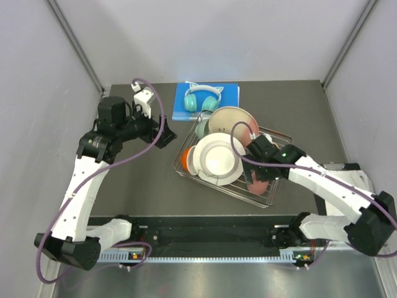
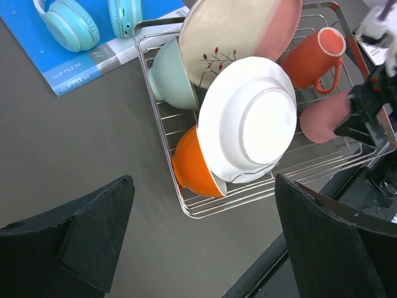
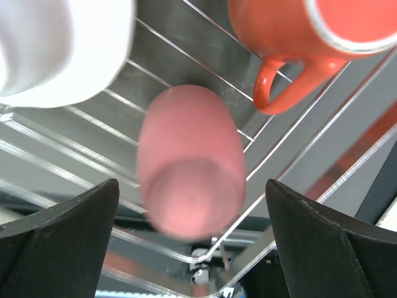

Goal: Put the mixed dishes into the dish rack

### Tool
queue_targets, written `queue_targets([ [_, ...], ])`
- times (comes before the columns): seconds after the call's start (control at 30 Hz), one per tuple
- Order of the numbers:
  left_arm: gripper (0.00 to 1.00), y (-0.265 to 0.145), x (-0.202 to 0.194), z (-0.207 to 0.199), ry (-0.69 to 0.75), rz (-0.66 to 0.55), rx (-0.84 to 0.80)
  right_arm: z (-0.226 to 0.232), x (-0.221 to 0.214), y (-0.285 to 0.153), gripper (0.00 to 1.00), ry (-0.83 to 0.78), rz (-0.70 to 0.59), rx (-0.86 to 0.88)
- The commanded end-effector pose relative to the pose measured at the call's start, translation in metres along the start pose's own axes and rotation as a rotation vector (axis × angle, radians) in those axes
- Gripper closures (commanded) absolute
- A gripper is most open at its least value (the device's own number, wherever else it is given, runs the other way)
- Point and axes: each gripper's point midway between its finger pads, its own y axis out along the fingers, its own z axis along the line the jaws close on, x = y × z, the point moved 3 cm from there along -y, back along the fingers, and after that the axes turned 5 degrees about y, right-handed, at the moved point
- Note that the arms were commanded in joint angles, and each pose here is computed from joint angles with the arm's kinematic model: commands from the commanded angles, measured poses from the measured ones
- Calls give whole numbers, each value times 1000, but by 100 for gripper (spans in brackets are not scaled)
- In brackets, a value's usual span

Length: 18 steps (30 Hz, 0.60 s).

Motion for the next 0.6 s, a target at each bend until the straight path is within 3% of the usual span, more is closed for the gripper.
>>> queue_targets([
  [0.0, 1, 4, -2, 5, 27, -25, 12, 7, 27, -58, 0, 28, -145, 122],
  [0.17, 1, 13, -22, 15, 10, 36, 48, 5, 47, -102, 0, 91, -254, 196],
  [0.57, 1, 10, -32, 23, 5, 45, 124, 6, 61, -118, 0, 134, -374, 255],
])
